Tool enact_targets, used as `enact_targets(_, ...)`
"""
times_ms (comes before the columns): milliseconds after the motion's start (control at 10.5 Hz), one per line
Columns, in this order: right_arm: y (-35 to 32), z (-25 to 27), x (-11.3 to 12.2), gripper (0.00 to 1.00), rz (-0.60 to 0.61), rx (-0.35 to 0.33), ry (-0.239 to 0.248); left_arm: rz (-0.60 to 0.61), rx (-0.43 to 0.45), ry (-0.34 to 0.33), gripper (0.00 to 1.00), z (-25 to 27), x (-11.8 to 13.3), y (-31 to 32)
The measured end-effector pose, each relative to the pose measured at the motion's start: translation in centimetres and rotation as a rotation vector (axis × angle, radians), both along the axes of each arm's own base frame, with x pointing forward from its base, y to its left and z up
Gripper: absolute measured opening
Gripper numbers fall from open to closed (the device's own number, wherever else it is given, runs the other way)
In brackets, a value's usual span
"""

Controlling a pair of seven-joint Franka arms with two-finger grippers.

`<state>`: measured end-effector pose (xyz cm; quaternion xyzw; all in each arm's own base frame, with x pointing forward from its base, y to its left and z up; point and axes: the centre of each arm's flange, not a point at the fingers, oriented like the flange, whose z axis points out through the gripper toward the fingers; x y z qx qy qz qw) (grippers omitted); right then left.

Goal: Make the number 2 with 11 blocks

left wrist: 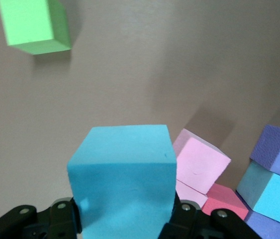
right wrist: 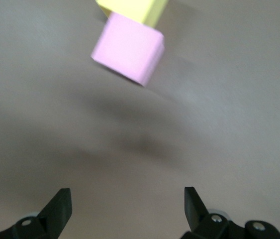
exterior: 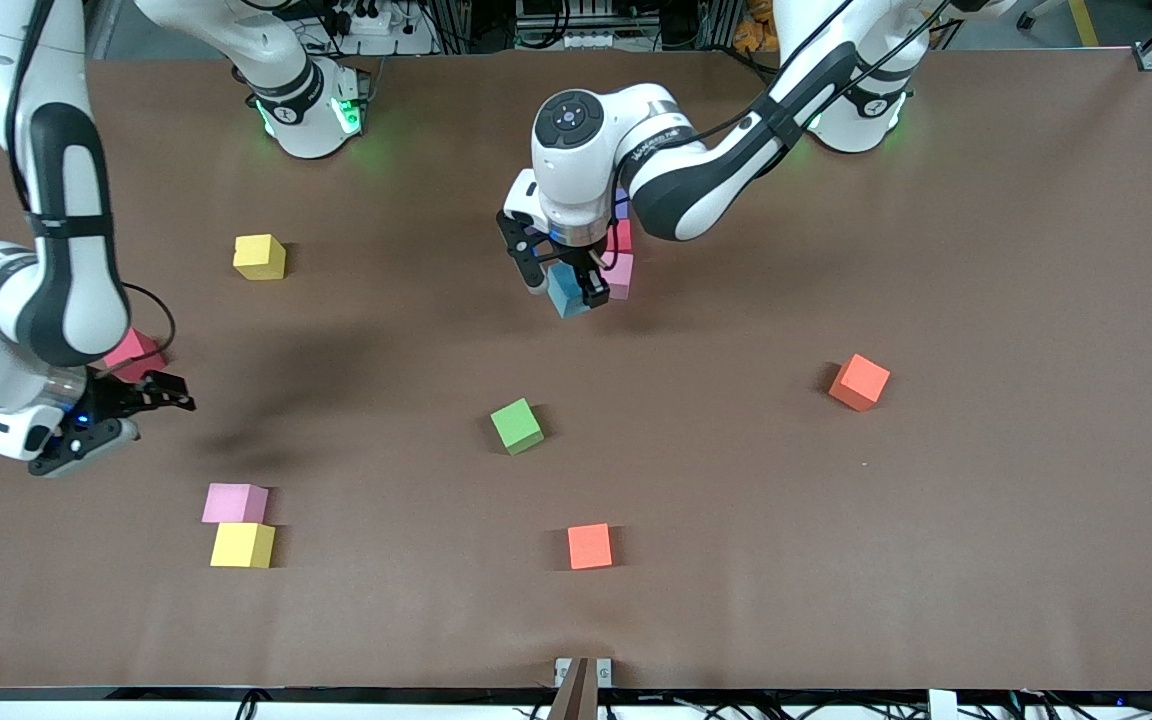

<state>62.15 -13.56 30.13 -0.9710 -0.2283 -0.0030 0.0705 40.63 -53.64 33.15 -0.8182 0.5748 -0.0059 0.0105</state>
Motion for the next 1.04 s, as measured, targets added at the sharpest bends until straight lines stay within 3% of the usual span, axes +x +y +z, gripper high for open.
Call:
enact_targets(285,-5.9,-1.0,-2.2,1.0,0.064,-0.007,0.009,-0.067,-0.006,0.004,0.59,-0.1,-2.3,-2.0)
enact_targets(570,-8.7,-3.1,-4.7,1.0,0.124,-0.013,0.051,-0.092,-0.008,0.025,0.59,-1.3,-3.3,-3.2)
enact_targets(1045,-12.9,-6.7,-9.3,1.0,0.13,-0.026,0.069,-0.108,-0.024,0.09,0.59,-3.1,-5.5,-5.4)
